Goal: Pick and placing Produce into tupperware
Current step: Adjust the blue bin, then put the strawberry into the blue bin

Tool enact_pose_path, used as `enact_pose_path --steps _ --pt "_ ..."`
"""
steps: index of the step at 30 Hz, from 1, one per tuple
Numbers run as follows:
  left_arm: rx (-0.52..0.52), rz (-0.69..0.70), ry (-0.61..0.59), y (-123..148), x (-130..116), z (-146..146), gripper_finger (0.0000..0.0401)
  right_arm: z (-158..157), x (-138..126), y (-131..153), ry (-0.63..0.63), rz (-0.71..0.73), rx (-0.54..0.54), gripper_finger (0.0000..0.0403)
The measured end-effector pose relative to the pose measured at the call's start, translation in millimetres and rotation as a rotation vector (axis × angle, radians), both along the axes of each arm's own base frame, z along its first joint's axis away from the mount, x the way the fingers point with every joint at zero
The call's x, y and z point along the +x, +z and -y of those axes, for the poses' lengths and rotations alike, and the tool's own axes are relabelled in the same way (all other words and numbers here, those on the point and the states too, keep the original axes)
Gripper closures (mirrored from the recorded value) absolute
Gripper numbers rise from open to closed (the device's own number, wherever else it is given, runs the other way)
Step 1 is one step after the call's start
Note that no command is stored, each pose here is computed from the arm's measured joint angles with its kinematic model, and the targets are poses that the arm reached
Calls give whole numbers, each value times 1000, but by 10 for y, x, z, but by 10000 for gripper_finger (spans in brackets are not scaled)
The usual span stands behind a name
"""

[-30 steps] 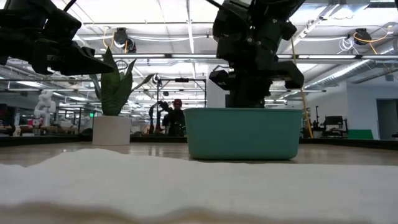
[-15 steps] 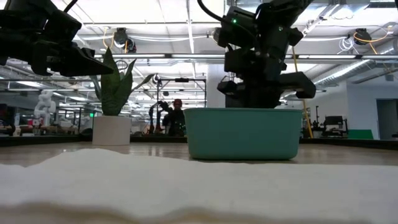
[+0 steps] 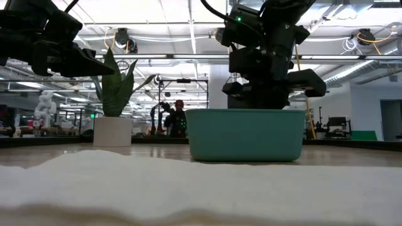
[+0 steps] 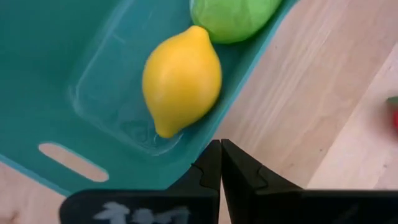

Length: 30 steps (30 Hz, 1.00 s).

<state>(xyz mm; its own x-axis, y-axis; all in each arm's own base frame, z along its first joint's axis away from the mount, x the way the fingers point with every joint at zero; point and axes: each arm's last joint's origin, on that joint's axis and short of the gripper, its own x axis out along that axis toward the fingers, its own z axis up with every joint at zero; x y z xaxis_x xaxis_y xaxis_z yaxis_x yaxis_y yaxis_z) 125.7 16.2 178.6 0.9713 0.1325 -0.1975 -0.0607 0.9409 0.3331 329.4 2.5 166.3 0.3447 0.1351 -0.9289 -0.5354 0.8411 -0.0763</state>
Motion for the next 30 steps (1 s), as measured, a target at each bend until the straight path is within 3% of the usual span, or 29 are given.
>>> enact_pose_path --steps 20,30 --pt "-2 -1 1 -1 0 -1 375 -49 -23 8 -11 -21 33 403" --pt "-3 0 1 0 0 0 375 121 -141 500 -122 156 56 403"
